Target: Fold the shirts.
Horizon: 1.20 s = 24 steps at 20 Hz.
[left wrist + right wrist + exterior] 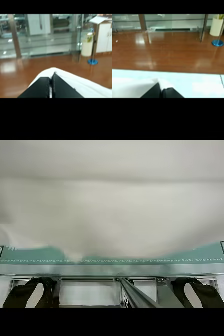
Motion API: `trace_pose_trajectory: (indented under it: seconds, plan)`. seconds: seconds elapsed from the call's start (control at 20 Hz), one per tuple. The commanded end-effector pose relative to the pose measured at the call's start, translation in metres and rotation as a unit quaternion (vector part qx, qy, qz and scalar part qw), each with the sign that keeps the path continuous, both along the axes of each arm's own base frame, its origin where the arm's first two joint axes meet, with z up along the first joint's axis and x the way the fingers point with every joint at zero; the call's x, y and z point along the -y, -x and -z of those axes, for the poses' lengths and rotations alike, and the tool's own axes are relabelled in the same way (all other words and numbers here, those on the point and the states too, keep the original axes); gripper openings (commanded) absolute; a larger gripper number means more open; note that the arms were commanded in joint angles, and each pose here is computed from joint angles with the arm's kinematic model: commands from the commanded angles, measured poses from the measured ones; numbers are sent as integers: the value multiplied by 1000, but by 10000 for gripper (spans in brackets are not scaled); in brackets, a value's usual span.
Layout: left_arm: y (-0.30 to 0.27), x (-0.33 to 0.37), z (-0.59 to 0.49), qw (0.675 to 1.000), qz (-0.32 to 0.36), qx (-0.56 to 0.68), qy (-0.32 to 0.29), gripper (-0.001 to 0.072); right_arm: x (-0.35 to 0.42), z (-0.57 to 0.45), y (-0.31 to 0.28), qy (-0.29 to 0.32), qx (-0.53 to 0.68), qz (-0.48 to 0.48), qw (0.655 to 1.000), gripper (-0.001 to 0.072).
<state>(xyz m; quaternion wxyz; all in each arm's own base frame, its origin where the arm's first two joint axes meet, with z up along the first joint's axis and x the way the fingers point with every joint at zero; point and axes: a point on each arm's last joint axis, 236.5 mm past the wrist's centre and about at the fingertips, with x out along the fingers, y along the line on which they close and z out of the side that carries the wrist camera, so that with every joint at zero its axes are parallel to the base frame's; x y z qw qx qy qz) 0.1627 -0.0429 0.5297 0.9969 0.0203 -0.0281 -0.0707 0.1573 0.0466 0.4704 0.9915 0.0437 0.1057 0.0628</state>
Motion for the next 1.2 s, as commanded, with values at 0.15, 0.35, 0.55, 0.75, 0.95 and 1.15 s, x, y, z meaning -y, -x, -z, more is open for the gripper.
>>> trace_pose_trajectory:
  seconds: [0.15, 0.35, 0.55, 0.75, 0.95, 1.15]
  plan:
    - [-38, -11, 100, 987, 0, -163, -6, 19, 8, 63, -11, -11, -114, 8, 993, 29]
    - [-114, -6, 195, 964, -7, -266, 7, 19, 7, 135, -74, -54, -191, -14, 980, 29]
    - [-200, -1, 292, 943, -22, -329, 39, 20, 16, 232, -156, -108, -259, -13, 960, 29]
    - [-291, 3, 363, 934, -41, -347, 79, 20, 34, 314, -247, -156, -303, 9, 940, 29]
    - [-362, 7, 420, 919, -66, -360, 147, 20, 37, 374, -329, -231, -325, 14, 917, 29]
    - [-395, 19, 462, 885, -81, -403, 219, 20, 34, 415, -376, -256, -359, 4, 897, 28]
